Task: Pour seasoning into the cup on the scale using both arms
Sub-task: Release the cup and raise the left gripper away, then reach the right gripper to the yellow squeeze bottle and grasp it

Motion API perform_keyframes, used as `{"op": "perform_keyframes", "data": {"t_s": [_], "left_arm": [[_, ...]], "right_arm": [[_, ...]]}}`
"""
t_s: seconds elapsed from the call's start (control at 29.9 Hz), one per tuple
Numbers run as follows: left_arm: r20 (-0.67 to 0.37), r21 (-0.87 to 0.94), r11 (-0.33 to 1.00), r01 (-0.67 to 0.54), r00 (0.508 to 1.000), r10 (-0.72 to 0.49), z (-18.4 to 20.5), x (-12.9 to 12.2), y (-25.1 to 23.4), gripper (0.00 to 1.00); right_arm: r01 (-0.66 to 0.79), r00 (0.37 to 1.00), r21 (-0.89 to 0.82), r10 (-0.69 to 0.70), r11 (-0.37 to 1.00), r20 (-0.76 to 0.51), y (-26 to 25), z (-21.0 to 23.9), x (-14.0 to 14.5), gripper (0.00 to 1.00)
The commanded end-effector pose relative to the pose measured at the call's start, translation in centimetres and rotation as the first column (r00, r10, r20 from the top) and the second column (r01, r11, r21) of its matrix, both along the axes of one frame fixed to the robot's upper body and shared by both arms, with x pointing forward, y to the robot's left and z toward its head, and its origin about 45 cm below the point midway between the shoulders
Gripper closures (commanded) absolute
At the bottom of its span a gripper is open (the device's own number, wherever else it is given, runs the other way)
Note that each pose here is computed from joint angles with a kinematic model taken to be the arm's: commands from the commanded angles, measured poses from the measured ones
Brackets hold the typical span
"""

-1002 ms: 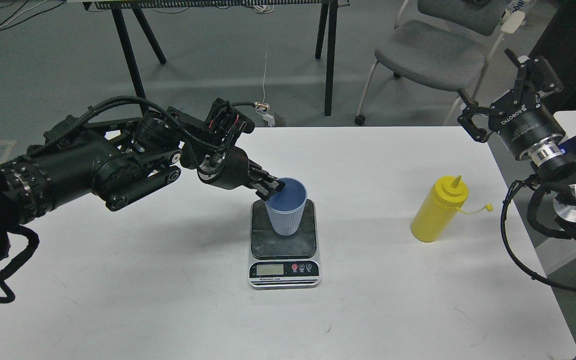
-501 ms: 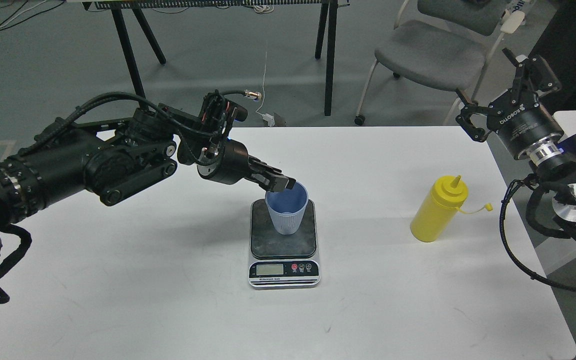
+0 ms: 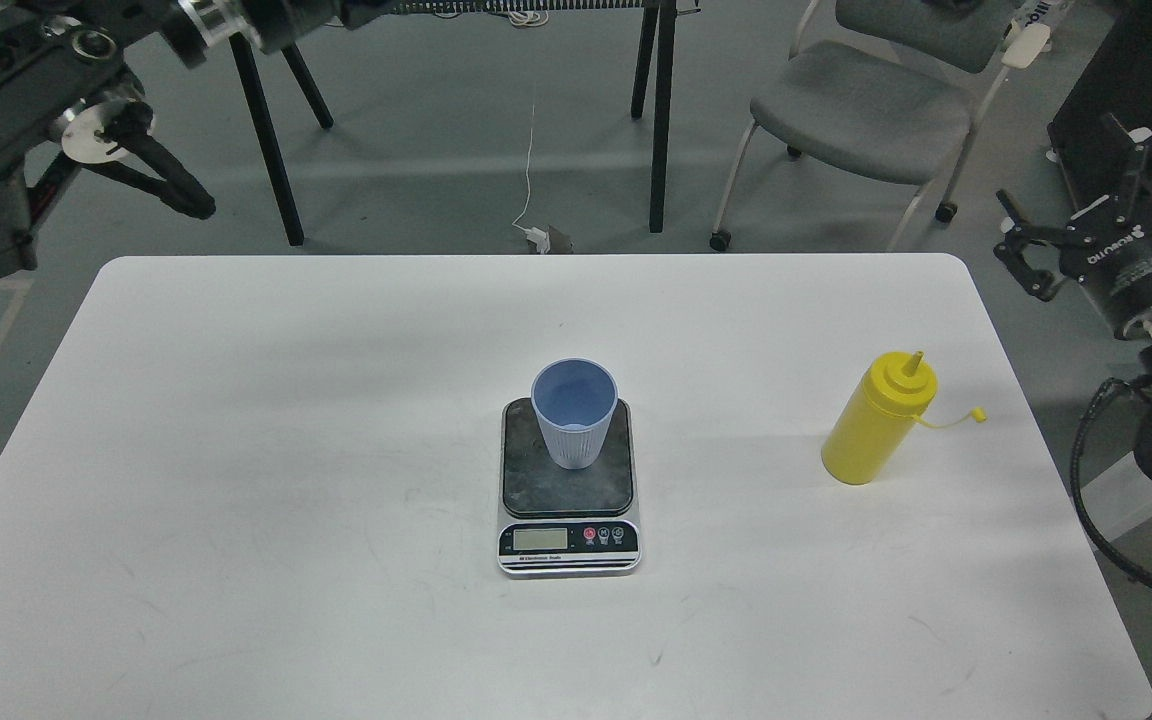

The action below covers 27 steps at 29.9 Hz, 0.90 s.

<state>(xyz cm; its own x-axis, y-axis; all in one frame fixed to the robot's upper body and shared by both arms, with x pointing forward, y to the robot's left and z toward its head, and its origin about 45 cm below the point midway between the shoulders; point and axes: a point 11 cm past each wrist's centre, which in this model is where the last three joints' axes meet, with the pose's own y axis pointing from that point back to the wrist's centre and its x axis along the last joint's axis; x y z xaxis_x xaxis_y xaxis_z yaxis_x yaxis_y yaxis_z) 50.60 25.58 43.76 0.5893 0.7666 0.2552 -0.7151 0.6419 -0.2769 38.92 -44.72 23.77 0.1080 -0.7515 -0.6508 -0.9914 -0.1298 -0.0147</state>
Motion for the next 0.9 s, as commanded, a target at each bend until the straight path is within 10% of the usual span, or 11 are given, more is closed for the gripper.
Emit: {"op": "perform_keyframes", "data": {"t_s": [0.0,0.37,0.87], "left_arm": [[-0.112,-0.203,0.964,-0.171,0.982,0.15,-2.9,1.3,5.1,0.06],[-0.289,-0.342,0.882,-0.324,0.929,0.229,-10.5,0.5,8.7,0.04],[-0.295,-0.323,0.877,-0.357,0.918,0.265,-10.9,-0.1,10.7,0.03]], "right_arm": [[0.067,0.989,0.102,-0.053,0.993,-0.14,-2.9,-2.4,-4.6,0.01],[0.204,0.89,0.284,-0.057,0.937,-0.453,-0.9,-12.1,-16.9,0.01],[0.129,0.924,0.5,0.08,0.856,-0.375,9.9,-15.8,-15.7,0.01]]}}
